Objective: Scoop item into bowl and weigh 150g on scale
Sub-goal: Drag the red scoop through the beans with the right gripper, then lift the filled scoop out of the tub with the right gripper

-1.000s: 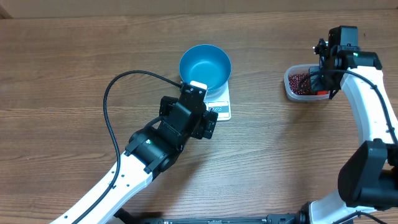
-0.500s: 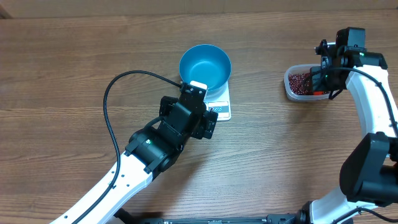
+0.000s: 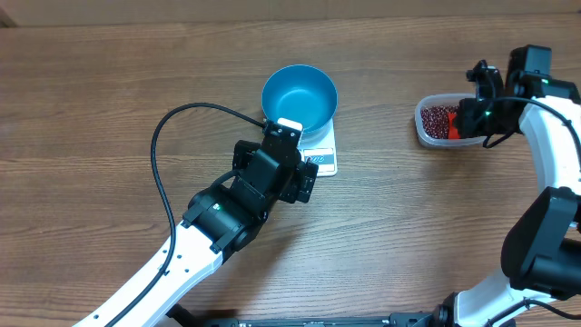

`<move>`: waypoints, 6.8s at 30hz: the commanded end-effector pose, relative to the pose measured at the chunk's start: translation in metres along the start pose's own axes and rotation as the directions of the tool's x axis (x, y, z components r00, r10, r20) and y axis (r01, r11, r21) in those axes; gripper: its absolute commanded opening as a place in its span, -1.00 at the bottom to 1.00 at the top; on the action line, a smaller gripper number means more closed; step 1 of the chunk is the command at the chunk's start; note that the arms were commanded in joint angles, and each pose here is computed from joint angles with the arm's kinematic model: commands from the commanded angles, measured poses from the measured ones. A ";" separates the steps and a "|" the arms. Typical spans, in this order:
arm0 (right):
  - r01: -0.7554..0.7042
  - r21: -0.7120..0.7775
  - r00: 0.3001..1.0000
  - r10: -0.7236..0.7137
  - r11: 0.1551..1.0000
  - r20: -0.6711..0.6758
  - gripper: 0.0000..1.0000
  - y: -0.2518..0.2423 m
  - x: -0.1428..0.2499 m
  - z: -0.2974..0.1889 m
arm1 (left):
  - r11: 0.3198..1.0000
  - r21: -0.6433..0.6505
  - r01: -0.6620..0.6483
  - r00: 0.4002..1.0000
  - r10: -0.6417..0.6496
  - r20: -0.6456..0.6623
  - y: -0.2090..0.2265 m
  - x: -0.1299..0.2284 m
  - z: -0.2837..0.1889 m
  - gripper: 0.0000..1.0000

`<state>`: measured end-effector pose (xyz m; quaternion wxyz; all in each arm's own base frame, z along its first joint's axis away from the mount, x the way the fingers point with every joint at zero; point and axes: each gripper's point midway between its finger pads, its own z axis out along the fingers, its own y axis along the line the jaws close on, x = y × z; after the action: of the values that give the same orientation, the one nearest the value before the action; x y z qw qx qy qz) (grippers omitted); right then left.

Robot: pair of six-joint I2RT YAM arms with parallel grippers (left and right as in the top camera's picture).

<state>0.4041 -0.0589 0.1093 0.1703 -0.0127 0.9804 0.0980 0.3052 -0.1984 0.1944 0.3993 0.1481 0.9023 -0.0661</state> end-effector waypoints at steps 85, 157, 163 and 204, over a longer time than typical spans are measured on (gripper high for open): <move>-0.403 -0.440 0.894 0.449 0.802 -0.001 -0.93 -0.038 0.028 0.037 | 1.000 -0.020 0.009 1.000 -0.009 -0.010 0.003 0.004 0.004 0.99; -0.228 -0.799 0.847 0.518 0.556 0.119 -0.93 -0.028 0.004 -0.026 | 1.000 -0.020 0.009 1.000 -0.009 -0.010 0.003 0.004 0.004 0.99; -0.188 -0.844 0.839 0.529 0.502 0.128 -0.93 -0.022 -0.001 -0.038 | 1.000 -0.020 0.009 1.000 -0.009 -0.010 0.003 0.004 0.004 0.99; -0.156 -0.954 0.909 0.415 0.258 -0.037 -0.92 0.076 -0.020 -0.048 | 1.000 -0.020 0.009 1.000 -0.009 -0.010 0.003 0.004 0.004 0.99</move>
<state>0.4025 -0.0071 0.1706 0.2249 0.0958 0.7103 0.6601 0.3050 -0.1982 0.1941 0.3989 0.1482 0.9025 -0.0658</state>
